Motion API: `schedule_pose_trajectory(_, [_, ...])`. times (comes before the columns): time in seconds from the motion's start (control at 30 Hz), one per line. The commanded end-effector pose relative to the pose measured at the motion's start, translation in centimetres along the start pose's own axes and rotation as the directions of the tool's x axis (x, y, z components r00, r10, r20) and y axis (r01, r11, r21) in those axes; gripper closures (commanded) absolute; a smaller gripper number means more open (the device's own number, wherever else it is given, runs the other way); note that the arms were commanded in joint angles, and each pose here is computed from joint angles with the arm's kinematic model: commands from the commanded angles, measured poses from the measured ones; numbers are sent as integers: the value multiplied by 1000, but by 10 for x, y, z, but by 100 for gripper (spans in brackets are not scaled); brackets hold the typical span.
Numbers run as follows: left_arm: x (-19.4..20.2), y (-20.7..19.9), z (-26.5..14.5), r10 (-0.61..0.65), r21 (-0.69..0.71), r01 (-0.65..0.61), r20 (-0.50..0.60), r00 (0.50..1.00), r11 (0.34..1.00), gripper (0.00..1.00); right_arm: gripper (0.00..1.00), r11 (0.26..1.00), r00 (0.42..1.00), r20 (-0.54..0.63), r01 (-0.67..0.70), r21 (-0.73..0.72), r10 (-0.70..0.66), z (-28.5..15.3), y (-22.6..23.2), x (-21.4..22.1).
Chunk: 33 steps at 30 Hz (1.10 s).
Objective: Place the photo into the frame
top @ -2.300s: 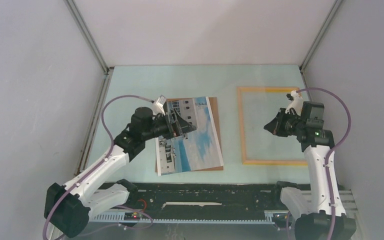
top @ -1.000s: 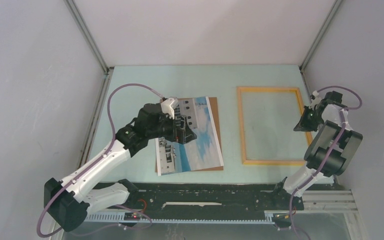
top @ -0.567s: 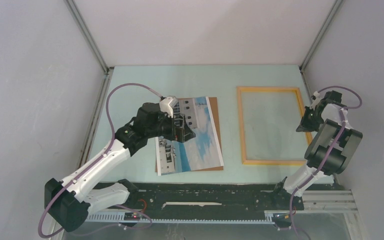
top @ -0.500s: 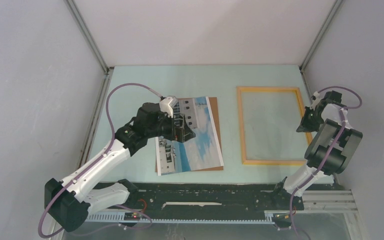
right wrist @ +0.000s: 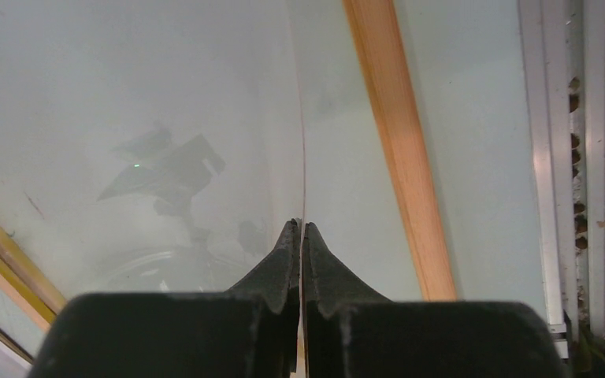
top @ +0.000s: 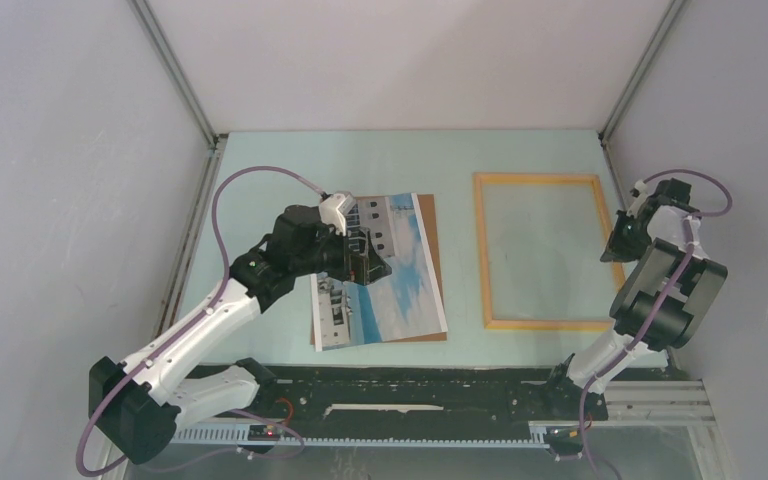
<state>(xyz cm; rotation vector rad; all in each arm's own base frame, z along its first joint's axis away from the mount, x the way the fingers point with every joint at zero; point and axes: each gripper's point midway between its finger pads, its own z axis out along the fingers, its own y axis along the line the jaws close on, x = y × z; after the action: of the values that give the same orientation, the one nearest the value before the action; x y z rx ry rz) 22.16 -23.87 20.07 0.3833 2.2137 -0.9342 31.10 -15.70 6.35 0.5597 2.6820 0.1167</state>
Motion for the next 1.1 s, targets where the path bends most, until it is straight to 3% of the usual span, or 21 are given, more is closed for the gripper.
schedule_pose_trajectory(0.0, [-12,-9,-6,27,35,-28,46,999,999,0,100,997,998,57,18,69,-22,-8,-15,-22])
schedule_pose_trajectory(1.07, [-1,-9,3,22,43,-23,6,1000,999,0,100,992,992,-5,122,-14,-122,-6,3,-22])
